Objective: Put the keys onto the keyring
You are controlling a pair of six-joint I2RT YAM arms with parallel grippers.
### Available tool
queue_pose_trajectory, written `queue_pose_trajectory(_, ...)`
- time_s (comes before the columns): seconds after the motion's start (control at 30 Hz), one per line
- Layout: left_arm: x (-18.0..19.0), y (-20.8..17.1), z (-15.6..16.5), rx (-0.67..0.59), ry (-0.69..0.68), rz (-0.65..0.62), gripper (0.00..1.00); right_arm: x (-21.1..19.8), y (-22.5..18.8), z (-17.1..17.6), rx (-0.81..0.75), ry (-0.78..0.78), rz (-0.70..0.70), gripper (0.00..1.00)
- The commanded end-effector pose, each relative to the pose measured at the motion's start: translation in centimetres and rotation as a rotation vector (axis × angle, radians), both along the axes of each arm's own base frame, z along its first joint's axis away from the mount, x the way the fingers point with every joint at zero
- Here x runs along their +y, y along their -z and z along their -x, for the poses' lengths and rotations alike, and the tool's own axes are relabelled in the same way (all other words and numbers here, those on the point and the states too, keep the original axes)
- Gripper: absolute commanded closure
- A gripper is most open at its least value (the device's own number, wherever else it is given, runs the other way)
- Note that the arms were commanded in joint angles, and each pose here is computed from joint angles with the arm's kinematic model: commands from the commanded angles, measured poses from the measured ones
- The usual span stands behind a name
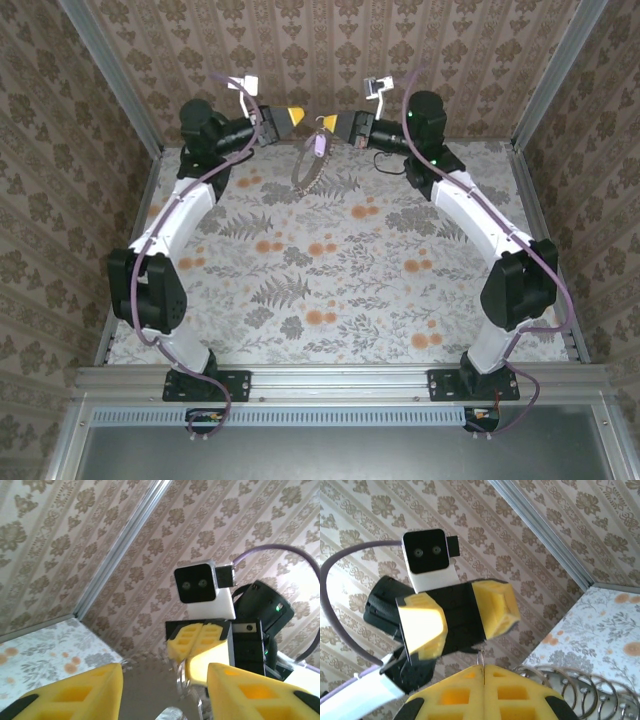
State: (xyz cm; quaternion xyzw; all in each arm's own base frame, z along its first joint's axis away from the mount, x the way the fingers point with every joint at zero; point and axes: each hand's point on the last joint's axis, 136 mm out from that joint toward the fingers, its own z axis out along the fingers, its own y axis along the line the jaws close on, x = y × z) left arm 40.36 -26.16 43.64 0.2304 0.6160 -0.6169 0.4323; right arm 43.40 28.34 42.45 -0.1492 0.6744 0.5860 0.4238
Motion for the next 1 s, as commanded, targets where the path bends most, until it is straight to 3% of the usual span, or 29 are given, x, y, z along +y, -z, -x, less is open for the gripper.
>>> queue_pose_trajectory(0.0,0.4,-2.9,2.6,-0.125,0.037,-0.058,0.5,-0.2,-0.1,1.4,-0.048,-0.112,0.09,1.0)
queue_pose_trajectory(0.27,-0.1,-1.7,3.8,-0.132,0.128,-0.173,0.53,-0.8,1.1,2.5,-0.066,-0.206,0.223,1.0)
queue_pose_trajectory(0.5,-1.4,-0.4,5.1,-0.12,0.222,-0.212,0.67,-0.6,2.0,2.2,-0.041,-0.233,0.241,1.0)
queue_pose_trajectory(0.97,-3.3,2.3,4.2,-0.052,0.262,-0.236,0.68,0.3,3.1,2.2,-0.017,-0.25,0.245,1.0)
